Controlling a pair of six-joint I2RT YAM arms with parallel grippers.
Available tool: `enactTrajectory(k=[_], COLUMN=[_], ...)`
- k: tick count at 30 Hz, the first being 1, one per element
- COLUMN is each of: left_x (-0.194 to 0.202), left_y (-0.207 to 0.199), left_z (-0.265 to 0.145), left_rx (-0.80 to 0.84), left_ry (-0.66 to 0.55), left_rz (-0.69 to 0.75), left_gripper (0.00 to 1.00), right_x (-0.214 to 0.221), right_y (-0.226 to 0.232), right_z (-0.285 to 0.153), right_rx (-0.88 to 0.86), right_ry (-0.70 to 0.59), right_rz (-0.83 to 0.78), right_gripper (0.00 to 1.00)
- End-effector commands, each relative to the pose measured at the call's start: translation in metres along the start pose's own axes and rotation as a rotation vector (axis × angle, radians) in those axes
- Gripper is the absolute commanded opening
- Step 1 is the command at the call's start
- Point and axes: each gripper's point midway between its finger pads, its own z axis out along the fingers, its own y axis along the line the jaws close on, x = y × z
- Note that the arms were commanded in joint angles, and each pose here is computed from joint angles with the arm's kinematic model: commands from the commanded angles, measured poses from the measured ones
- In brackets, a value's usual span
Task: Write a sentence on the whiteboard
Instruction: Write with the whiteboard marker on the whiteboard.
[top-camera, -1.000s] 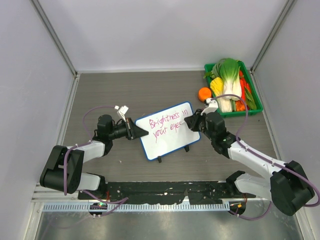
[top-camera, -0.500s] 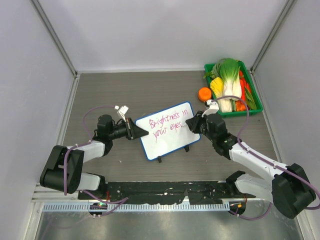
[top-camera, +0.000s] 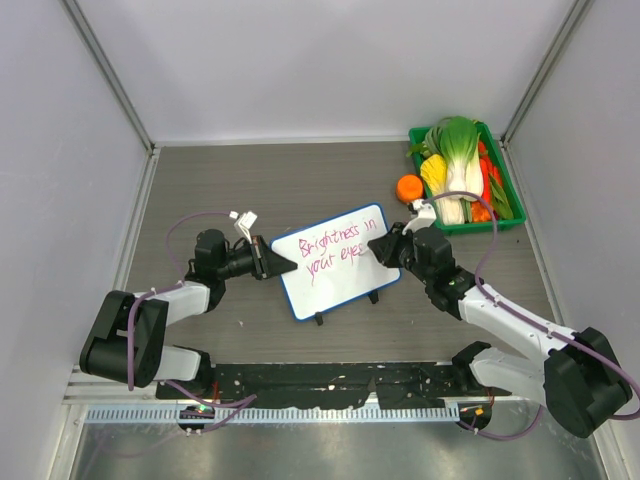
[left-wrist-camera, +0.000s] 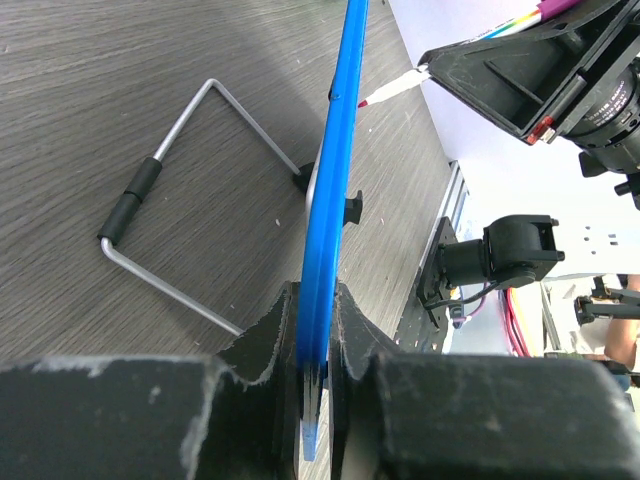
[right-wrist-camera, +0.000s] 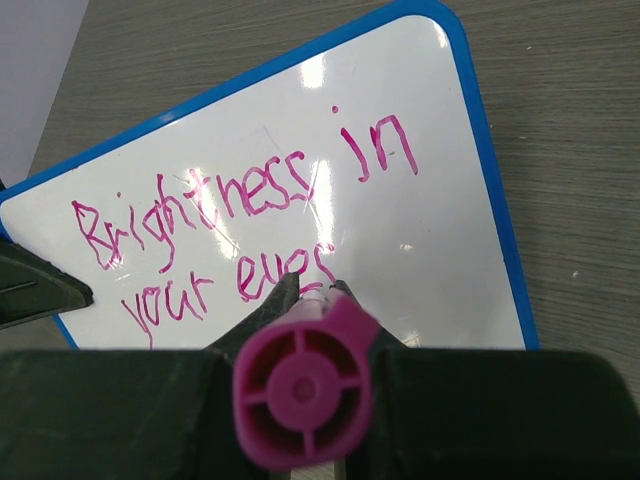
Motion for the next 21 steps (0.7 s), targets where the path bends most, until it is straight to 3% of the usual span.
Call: enactTrajectory(k=[1, 8, 21], left_x=[0.01, 0.01, 0.01], left_y=[0.022, 0.023, 0.022], left_z=[0.001, 0.001, 0.0], left_rx=[-0.088, -0.088, -0.089], left_ry=[0.018, 0.019, 0.017], left_rz=[0.025, 0.025, 0.029], left_gripper=[0.0, 0.0, 0.0], right_x=[-0.026, -0.049, -0.044], right_y=[0.015, 0.02, -0.002], right_z=[-0.003, -0.02, -0.017], right_rx=[-0.041, -0.071, 0.021], right_ry=[-0.085, -0.168, -0.149], right_rz=[0.034, 0.046, 0.02], right_gripper=[0.0, 0.01, 0.01])
